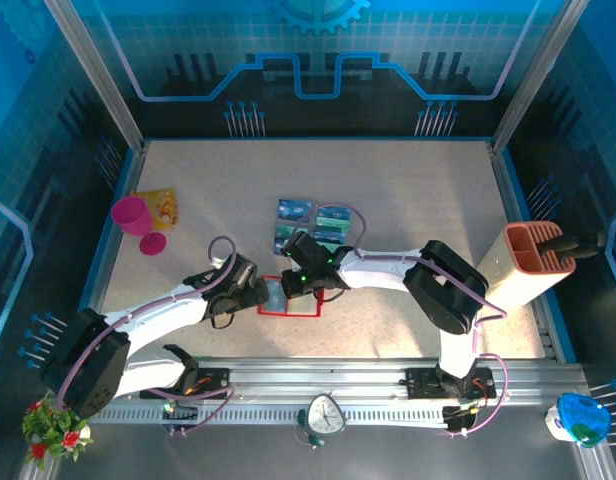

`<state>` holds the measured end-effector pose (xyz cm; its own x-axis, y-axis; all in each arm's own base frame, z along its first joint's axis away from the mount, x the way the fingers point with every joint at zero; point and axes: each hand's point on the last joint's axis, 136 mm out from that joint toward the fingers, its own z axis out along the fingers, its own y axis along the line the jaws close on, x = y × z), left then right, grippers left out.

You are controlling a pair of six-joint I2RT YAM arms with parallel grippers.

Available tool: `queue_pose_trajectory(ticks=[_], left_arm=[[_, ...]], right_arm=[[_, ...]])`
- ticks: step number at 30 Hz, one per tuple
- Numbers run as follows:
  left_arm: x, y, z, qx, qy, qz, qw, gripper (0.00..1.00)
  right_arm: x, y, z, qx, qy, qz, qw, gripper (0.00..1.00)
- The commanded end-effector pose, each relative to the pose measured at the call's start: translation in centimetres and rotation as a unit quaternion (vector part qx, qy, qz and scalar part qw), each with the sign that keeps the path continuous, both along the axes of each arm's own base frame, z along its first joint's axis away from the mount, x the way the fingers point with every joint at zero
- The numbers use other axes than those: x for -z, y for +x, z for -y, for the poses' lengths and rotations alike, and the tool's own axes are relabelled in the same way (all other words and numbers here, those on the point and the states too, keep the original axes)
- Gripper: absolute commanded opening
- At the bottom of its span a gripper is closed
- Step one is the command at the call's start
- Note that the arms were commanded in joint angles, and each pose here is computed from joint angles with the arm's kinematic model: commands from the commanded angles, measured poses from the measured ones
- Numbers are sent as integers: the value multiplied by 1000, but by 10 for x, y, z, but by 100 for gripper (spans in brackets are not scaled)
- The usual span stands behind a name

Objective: Put the credit cards into the card holder

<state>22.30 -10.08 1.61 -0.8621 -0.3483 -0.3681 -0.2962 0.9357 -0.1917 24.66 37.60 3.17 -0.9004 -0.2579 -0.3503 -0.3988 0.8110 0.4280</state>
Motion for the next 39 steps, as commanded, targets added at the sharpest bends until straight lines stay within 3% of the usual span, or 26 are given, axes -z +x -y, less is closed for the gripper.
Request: queue_pose_trajectory(ticks=[1, 13, 22, 25, 32, 35, 39], left_arm=[[14, -8, 4, 3, -12, -24, 1000, 99], [14, -8, 4, 4, -13, -24, 1000, 99], [2, -6, 5, 3, -20, -8, 1000, 99], [-8, -2, 5, 3, -22, 4, 1000, 99], [-35, 6, 6, 8, -26, 33, 999, 99], [-46, 11, 8, 12, -26, 42, 999, 99], [-60, 16, 12, 17, -31, 51, 998, 99]], right_arm=[[17, -2, 2, -8, -20, -15, 1000, 0], [18, -2, -8, -30, -29, -19, 999, 0], [-34, -2, 3, -14, 13, 19, 1000, 0], [-47, -3, 21, 1, 9, 39, 999, 8], [-51, -7, 79, 46, -49, 74, 995, 45], [-43, -8, 95, 55, -75, 79, 992, 53], [-27, -8, 100, 54, -90, 68, 992, 55]])
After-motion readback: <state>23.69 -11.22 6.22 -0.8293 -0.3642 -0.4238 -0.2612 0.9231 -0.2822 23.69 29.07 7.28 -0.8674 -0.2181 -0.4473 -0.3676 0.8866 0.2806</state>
